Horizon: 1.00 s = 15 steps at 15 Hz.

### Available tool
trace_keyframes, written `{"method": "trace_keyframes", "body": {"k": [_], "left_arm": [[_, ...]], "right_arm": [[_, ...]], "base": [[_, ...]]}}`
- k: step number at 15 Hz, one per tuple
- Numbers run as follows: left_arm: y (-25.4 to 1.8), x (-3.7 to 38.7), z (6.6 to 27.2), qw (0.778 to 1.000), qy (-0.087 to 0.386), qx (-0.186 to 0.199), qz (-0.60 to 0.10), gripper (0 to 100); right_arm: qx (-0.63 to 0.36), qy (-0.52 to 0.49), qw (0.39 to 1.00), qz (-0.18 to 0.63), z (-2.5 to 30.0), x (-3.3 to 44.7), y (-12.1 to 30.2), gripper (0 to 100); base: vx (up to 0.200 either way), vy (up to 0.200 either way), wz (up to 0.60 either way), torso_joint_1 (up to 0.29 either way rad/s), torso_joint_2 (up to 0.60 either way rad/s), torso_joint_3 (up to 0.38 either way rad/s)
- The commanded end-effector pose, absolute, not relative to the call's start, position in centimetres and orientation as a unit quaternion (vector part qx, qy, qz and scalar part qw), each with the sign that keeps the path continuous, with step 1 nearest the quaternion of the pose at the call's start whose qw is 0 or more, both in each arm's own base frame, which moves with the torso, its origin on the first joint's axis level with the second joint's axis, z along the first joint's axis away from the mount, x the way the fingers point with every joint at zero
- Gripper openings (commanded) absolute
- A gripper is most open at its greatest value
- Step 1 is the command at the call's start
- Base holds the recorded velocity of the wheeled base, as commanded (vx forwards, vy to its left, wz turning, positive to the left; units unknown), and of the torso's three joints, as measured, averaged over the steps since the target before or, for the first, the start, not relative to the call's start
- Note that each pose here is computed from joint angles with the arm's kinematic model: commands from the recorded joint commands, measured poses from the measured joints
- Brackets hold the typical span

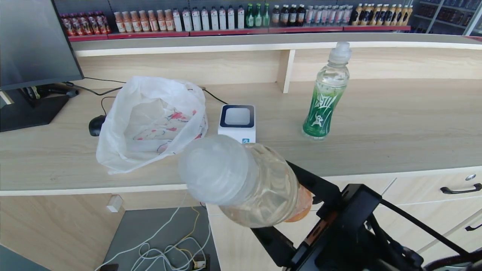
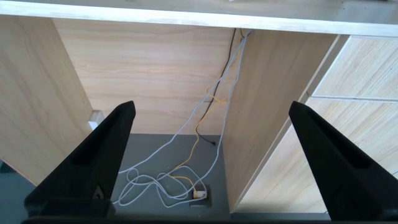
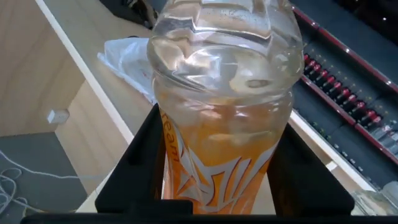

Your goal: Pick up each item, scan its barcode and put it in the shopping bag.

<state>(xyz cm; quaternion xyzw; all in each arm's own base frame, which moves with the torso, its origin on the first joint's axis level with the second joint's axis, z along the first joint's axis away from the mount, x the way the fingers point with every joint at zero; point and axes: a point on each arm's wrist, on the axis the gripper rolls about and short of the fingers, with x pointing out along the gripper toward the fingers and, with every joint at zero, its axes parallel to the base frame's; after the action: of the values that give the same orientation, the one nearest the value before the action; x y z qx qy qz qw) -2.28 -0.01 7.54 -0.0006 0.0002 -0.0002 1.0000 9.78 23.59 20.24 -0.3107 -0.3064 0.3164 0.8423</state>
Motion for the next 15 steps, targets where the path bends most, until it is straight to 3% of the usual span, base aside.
{"method": "trace_keyframes", "body": {"k": [1,5,15], "left_arm": [[0.0,-2.3,7.5,1.0,0.001,-0.001,0.0,100],[0.0,-2.3,7.5,1.0,0.001,-0.001,0.0,100],[0.0,-2.3,7.5,1.0,0.001,-0.001,0.0,100]], "right_arm": [[-0.348,-0.327,0.82,0.317,20.1,9.3,23.7,0],[-0.382,-0.395,0.768,0.33,20.9,7.8,23.9,0],[-0.525,-0.471,0.662,0.253,21.0,7.3,23.9,0]], "base": [[0.0,0.0,0.0,0.0,0.0,0.0],[0.0,0.0,0.0,0.0,0.0,0.0],[0.0,0.0,0.0,0.0,0.0,0.0]]}}
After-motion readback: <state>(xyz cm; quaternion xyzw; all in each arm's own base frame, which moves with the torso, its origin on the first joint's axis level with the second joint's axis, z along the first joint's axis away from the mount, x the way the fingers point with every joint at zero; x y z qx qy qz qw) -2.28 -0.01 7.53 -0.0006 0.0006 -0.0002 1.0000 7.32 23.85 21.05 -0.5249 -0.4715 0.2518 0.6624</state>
